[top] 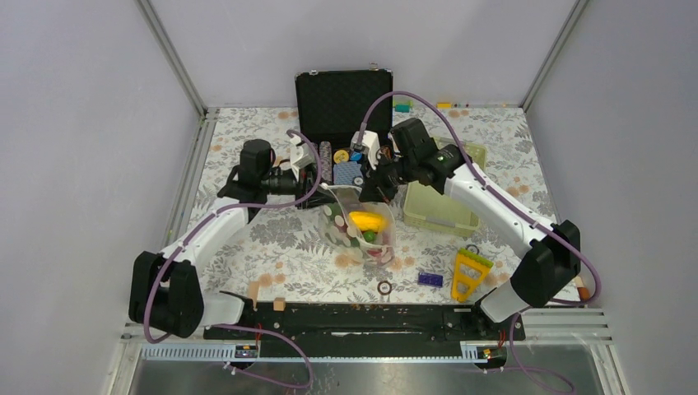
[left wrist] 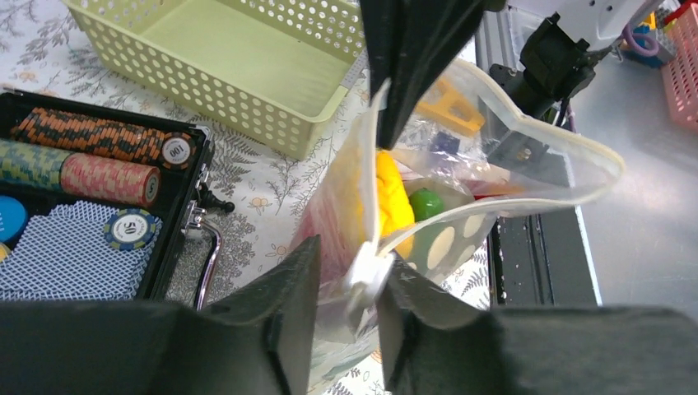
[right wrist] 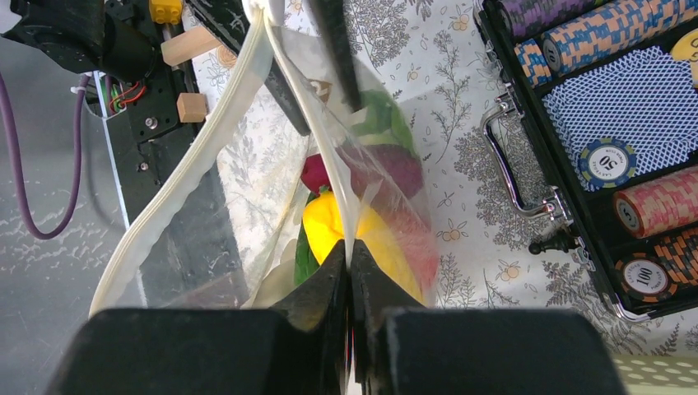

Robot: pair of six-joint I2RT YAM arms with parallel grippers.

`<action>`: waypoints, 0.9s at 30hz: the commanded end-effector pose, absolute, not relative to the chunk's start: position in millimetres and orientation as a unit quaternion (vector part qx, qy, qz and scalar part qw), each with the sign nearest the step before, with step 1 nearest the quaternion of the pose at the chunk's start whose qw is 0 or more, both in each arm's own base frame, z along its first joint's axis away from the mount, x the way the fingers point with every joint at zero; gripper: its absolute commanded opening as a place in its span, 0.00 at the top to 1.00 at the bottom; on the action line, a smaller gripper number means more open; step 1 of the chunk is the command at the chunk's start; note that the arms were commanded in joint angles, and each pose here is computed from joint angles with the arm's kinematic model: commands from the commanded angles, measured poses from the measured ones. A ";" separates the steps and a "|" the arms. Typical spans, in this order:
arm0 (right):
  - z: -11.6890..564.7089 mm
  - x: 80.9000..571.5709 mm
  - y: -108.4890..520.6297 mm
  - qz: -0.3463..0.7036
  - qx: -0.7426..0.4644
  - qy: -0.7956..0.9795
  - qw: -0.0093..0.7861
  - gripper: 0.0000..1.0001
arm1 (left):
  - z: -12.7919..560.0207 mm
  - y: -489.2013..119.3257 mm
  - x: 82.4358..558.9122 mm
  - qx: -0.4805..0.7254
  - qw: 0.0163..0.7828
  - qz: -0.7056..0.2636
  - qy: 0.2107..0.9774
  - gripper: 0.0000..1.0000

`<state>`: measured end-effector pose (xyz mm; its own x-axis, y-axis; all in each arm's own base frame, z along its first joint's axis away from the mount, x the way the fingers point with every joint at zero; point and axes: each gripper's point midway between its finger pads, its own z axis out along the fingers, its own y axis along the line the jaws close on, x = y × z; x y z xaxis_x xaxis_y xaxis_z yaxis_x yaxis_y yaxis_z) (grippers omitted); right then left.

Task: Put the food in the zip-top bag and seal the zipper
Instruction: Adjust the zipper food storage bag at the center of the board.

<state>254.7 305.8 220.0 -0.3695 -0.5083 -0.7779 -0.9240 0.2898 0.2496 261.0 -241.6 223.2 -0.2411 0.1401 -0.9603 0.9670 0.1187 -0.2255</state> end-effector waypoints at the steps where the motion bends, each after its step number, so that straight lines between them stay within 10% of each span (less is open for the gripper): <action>1: 234.0 260.9 308.3 0.356 -0.487 0.738 0.303 0.93 | 246.9 -245.7 242.1 0.502 0.466 -0.482 0.546 0.77; 9: 239.3 273.2 292.1 0.310 -0.479 0.752 0.331 0.81 | 247.5 -244.3 232.5 0.467 0.467 -0.475 0.582 1.00; 13: 241.2 263.5 282.1 0.299 -0.508 0.739 0.326 0.42 | 246.2 -243.7 229.9 0.421 0.474 -0.460 0.621 1.00; 20: 282.8 218.8 282.7 0.364 -0.553 0.648 0.377 0.01 | 250.7 -247.1 229.0 0.347 0.470 -0.455 0.672 1.00; 27: 309.1 174.9 300.1 0.352 -0.577 0.594 0.437 0.00 | 258.1 -250.6 222.1 0.327 0.457 -0.442 0.699 1.00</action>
